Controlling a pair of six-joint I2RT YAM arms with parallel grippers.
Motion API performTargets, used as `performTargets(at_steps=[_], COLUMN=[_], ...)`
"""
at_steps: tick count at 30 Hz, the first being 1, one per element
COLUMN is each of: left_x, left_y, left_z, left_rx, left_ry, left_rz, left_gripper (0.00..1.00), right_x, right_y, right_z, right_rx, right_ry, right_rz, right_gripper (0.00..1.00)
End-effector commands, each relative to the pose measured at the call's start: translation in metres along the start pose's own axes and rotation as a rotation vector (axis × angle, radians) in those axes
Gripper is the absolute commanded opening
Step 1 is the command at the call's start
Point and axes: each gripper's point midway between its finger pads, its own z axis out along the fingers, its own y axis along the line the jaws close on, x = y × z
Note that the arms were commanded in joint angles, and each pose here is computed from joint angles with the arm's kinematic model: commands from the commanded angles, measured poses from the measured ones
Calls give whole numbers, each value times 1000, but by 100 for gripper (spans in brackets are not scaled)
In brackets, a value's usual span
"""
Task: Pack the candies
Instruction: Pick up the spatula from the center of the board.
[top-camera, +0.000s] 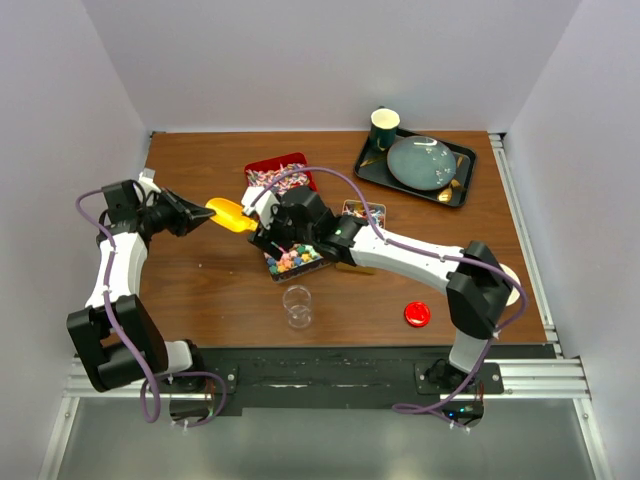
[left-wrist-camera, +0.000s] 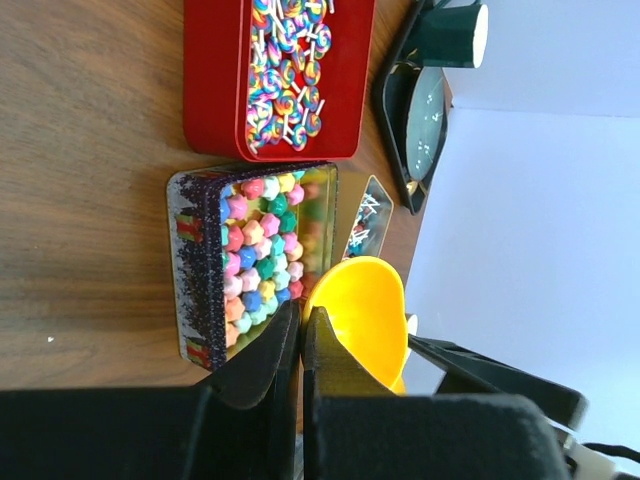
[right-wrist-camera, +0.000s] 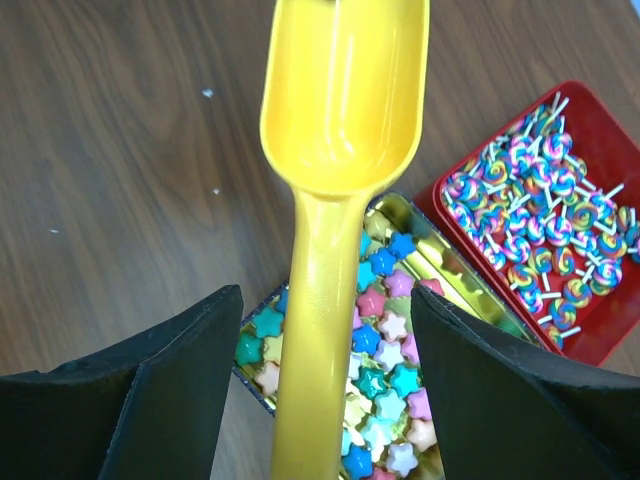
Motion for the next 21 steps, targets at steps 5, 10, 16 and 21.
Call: performTargets(at_steps=[5,10,16,21], left_x=[-5,-4,-4,-15], left_y=[-18,-16,-15,-20], left_z=[-5,-4,-1,-2], left_rx=[77,81,96,110], left_ry=[3,11,20,-25], left_rz=[2,-11,-17,130], left_gripper=[0,0,0,50], right_x=[-32,-28,-27,-27], right_y=[-15,-15,-15,-37], right_z=[-6,-3,-1,-20], right_rx=[66,69,65,97], right_ry=[-81,-71,-66,-34], right_rz=[-19,-25,-37,-53], right_gripper=[65,55,30,0])
